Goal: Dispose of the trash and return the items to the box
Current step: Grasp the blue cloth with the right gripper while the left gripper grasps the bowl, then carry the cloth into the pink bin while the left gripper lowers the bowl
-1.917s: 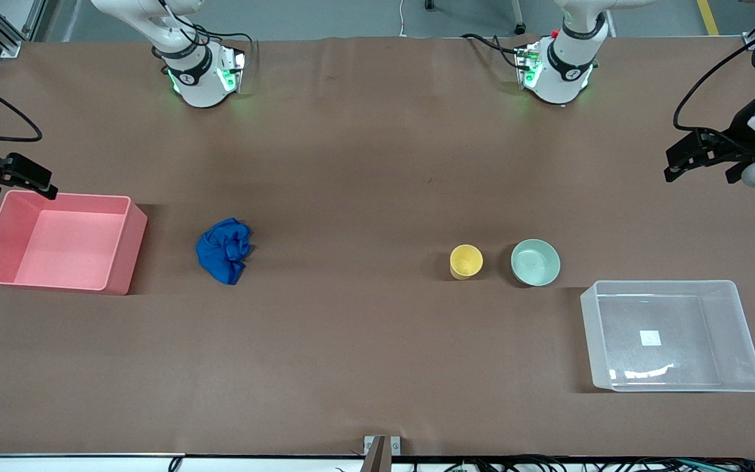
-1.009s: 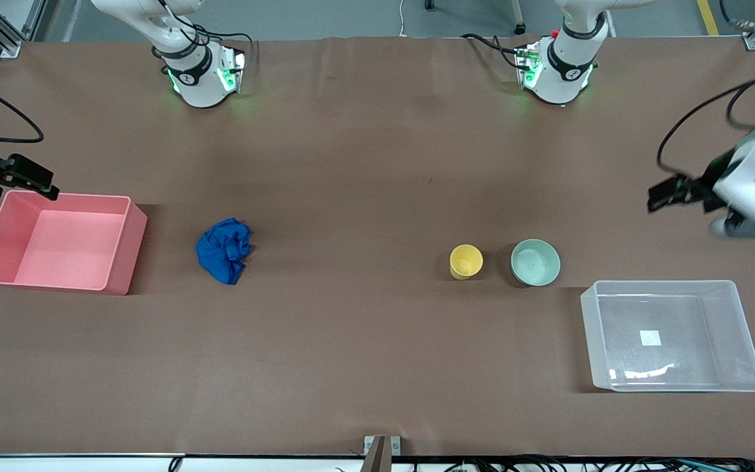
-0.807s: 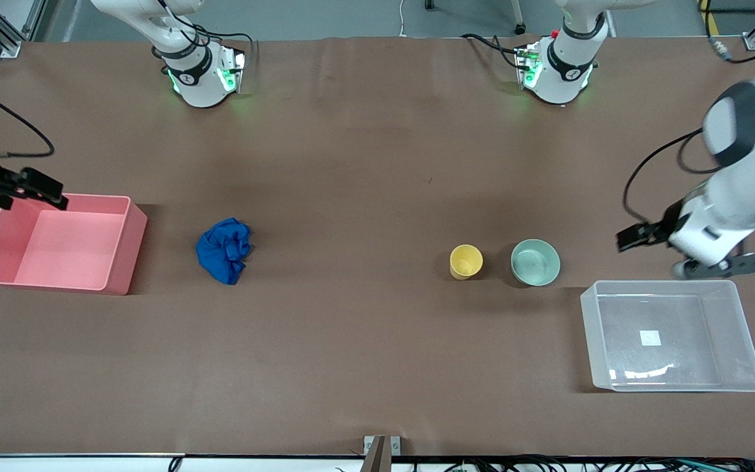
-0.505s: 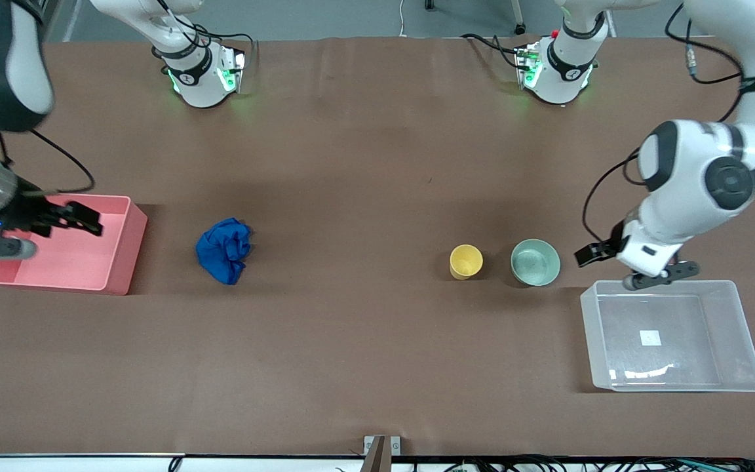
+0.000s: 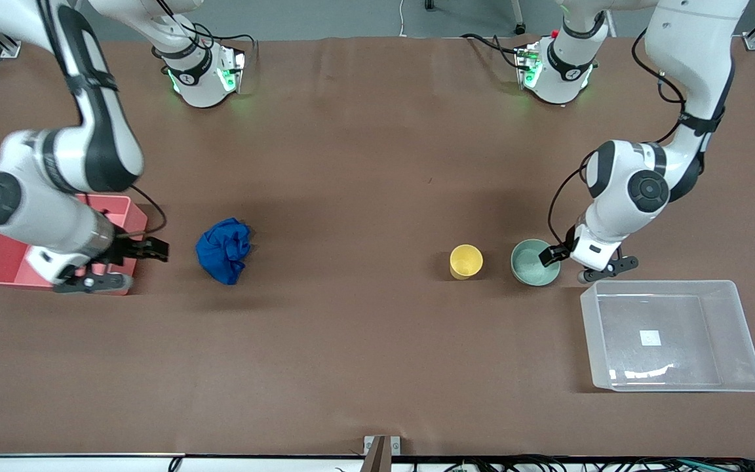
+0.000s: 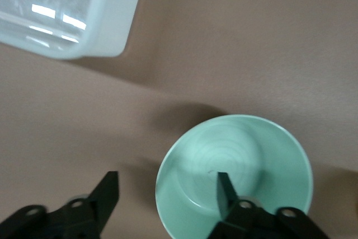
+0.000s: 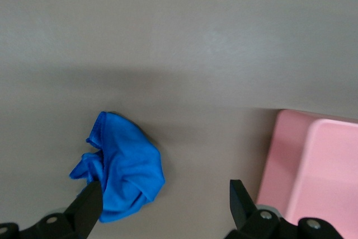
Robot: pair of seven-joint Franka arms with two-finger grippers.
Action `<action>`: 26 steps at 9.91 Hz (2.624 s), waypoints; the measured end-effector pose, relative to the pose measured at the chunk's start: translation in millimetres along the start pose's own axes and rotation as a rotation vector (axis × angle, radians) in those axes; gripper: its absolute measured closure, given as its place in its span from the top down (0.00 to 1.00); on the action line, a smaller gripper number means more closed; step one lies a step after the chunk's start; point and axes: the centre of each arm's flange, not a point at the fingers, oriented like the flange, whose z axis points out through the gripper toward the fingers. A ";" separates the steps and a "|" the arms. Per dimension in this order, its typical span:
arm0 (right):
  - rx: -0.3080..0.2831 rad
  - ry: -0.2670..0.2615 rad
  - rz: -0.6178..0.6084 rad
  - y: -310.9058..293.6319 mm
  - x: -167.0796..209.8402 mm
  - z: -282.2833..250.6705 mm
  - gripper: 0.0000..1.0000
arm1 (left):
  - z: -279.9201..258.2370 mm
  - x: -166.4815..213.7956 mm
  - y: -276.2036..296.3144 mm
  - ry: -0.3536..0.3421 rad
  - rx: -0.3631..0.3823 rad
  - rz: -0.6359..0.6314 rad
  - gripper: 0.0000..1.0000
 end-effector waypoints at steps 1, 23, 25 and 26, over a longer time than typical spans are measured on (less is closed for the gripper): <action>-0.003 -0.008 -0.016 -11.7 2.0 25.8 1.00 | 7.6 -1.9 -1.3 -0.004 0.000 -0.001 0.58; -0.026 -0.037 -0.032 -84.9 -56.3 147.8 0.11 | -30.5 229.1 -181.0 -0.003 -0.005 0.276 0.02; -0.017 -0.044 -0.015 -46.0 -45.5 102.5 0.11 | -13.1 226.2 -182.0 -0.029 -0.009 0.273 0.04; -0.006 -0.045 -0.012 -12.5 -40.8 66.0 0.11 | -9.1 225.6 -182.2 -0.035 -0.011 0.273 0.06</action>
